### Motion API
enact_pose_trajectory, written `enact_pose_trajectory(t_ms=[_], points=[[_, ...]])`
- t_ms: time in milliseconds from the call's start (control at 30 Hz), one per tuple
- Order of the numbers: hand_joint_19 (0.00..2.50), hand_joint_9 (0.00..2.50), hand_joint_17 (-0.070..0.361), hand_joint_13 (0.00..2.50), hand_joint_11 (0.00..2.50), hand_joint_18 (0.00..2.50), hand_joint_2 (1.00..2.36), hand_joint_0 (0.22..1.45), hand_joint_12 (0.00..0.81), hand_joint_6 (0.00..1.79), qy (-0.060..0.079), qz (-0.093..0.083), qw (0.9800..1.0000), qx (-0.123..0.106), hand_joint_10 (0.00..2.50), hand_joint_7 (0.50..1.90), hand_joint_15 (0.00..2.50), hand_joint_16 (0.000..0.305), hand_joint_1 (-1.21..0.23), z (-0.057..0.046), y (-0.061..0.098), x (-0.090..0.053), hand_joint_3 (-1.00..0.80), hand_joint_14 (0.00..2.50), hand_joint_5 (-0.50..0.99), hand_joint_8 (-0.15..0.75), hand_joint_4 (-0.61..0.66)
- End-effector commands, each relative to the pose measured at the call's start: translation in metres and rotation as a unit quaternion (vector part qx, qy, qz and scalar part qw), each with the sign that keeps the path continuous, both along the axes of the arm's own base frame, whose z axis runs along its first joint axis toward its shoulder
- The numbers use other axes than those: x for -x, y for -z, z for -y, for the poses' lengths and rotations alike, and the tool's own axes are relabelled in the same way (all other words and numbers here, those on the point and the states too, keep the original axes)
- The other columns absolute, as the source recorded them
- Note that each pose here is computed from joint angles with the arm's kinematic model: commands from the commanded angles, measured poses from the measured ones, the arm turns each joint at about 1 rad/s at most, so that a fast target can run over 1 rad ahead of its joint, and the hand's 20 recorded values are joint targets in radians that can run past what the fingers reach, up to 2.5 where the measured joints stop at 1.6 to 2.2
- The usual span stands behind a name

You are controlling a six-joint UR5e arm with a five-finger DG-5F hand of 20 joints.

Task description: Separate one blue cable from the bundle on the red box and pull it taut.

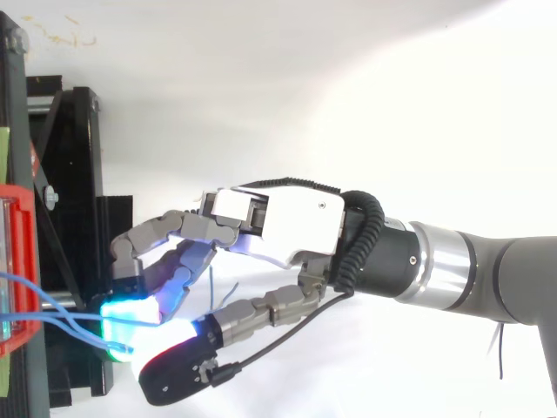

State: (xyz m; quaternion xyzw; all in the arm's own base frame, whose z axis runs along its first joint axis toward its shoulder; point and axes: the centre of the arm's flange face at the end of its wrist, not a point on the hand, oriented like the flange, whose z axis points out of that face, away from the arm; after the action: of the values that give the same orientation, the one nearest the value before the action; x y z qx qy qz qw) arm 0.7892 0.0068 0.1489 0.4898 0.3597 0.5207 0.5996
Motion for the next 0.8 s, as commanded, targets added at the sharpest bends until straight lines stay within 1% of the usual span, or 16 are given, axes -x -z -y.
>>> enact_pose_trajectory(t_ms=[0,100,133,167,200,300,333,367,400,433,500,600,633,667,733,767], points=[[0.35,1.18,0.125,0.82,0.53,0.85,1.01,0.56,0.46,0.86,-0.001,-0.001,1.0,-0.004,0.01,1.33,0.28,0.056,-0.69,0.0,0.0,0.0,-0.16,0.01,-0.1,0.424,0.14],[0.34,1.21,0.131,0.84,0.52,0.87,1.01,0.56,0.472,0.86,-0.001,0.001,1.0,-0.004,0.01,1.33,0.28,0.058,-0.68,0.0,-0.007,0.001,-0.14,0.01,-0.09,0.424,0.13],[0.34,1.22,0.134,0.85,0.51,0.89,1.01,0.56,0.478,0.86,0.0,-0.001,1.0,-0.002,0.01,1.33,0.28,0.059,-0.67,0.0,-0.014,0.002,-0.14,0.01,-0.09,0.434,0.13],[0.34,1.22,0.134,0.85,0.52,0.9,1.01,0.56,0.481,0.86,0.0,-0.001,1.0,-0.002,0.01,1.33,0.27,0.059,-0.67,0.0,-0.014,0.002,-0.14,0.01,-0.09,0.432,0.13],[0.33,1.22,0.135,0.86,0.5,0.9,1.01,0.56,0.483,0.87,0.0,-0.003,1.0,-0.001,0.01,1.31,0.27,0.06,-0.66,0.0,-0.019,0.002,-0.14,0.01,-0.09,0.436,0.13],[0.33,1.23,0.136,0.86,0.51,0.91,1.01,0.56,0.485,0.87,0.0,-0.015,0.9999,0.003,0.01,1.29,0.27,0.06,-0.66,0.001,-0.025,0.005,-0.14,0.01,-0.09,0.437,0.13],[0.33,1.22,0.133,0.86,0.52,0.9,1.01,0.56,0.481,0.87,0.0,-0.023,0.9997,0.004,0.01,1.29,0.27,0.059,-0.67,0.001,-0.024,0.006,-0.14,0.01,-0.09,0.434,0.14],[0.35,1.21,0.129,0.85,0.52,0.89,1.01,0.57,0.473,0.87,0.001,-0.026,0.9997,0.005,0.01,1.3,0.28,0.057,-0.69,0.003,-0.023,0.007,-0.14,0.01,-0.09,0.43,0.14],[0.35,1.19,0.121,0.84,0.55,0.86,1.02,0.57,0.453,0.87,-0.001,-0.034,0.9994,0.006,0.01,1.33,0.29,0.054,-0.75,0.002,-0.022,0.008,-0.14,0.01,-0.1,0.423,0.16],[0.36,1.17,0.113,0.83,0.57,0.84,1.02,0.58,0.437,0.87,-0.001,-0.036,0.9993,0.007,0.01,1.32,0.29,0.05,-0.78,0.002,-0.021,0.008,-0.13,0.01,-0.11,0.414,0.17],[0.37,1.14,0.105,0.81,0.6,0.81,1.02,0.61,0.421,0.88,-0.001,-0.037,0.9993,0.006,0.02,1.34,0.29,0.047,-0.84,0.002,-0.02,0.009,-0.12,0.01,-0.12,0.402,0.15],[0.35,1.11,0.104,0.81,0.62,0.82,1.02,0.68,0.41,0.91,-0.001,-0.036,0.9993,0.005,0.02,1.31,0.3,0.046,-0.92,0.002,-0.021,0.008,-0.14,0.01,-0.15,0.395,0.05],[0.34,1.09,0.104,0.81,0.63,0.83,1.02,0.7,0.407,0.92,0.001,-0.031,0.9995,0.005,0.02,1.32,0.3,0.046,-0.93,0.004,-0.03,0.007,-0.16,0.01,-0.16,0.389,0.03],[0.34,1.09,0.103,0.81,0.63,0.83,1.02,0.72,0.404,0.92,0.001,-0.032,0.9995,0.006,0.02,1.32,0.3,0.046,-0.94,0.004,-0.031,0.008,-0.17,0.01,-0.16,0.389,0.03],[0.34,1.07,0.101,0.81,0.64,0.83,1.02,0.76,0.401,0.93,0.001,-0.034,0.9994,0.007,0.02,1.24,0.3,0.045,-0.95,0.004,-0.032,0.008,-0.28,0.01,-0.18,0.372,0.0],[0.34,1.06,0.101,0.81,0.65,0.83,1.01,0.77,0.401,0.93,0.001,-0.038,0.9993,0.007,0.02,1.23,0.31,0.045,-0.95,0.004,-0.032,0.009,-0.32,0.01,-0.18,0.374,0.01]])
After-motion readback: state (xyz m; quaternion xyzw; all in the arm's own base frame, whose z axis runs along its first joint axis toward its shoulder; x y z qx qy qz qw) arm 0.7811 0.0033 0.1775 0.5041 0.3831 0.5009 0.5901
